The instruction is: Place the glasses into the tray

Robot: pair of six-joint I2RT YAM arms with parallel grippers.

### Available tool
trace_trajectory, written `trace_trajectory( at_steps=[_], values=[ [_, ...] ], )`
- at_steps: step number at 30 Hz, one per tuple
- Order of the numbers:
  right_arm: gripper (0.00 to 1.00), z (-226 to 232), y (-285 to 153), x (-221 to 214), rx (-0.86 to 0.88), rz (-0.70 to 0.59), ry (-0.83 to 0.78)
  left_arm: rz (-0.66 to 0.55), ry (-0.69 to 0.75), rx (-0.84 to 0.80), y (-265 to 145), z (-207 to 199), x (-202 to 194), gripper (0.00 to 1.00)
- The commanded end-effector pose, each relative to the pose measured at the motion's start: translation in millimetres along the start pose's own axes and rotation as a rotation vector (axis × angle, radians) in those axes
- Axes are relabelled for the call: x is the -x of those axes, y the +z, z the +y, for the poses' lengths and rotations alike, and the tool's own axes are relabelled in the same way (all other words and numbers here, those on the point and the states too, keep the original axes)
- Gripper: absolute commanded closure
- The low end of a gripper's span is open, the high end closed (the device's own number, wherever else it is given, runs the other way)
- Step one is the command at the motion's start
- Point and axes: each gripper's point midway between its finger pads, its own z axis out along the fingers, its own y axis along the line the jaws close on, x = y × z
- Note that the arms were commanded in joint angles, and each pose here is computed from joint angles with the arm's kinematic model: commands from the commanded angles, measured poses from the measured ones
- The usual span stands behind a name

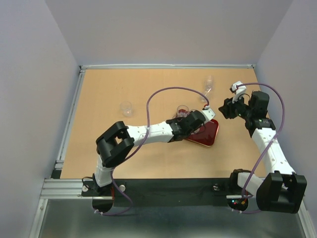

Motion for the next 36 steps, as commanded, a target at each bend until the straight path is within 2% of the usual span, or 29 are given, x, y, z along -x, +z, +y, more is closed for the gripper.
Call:
trace_trajectory(
  at_steps=[1, 19, 29, 36],
  values=[
    [0.54, -1.8, -2.0, 5.8, -0.005, -0.037, -0.029, -0.081, -0.019, 0.035, -5.2, 8.0, 34.4, 1.0],
    [0.54, -1.0, -1.9, 5.1, 0.002, -0.038, -0.025, -0.069, -0.002, 0.065, 8.3, 6.4, 23.6, 0.96],
    [0.54, -1.6, -2.2, 5.4, 0.001, -0.04, -0.025, -0.072, -0.003, 0.092, 7.1, 11.5, 23.9, 0.81],
    [0.54, -2.4, -2.9, 5.6, -0.002, -0.041, -0.023, -0.08, -0.011, 0.09, 4.6, 11.6, 26.8, 0.78]
  ],
)
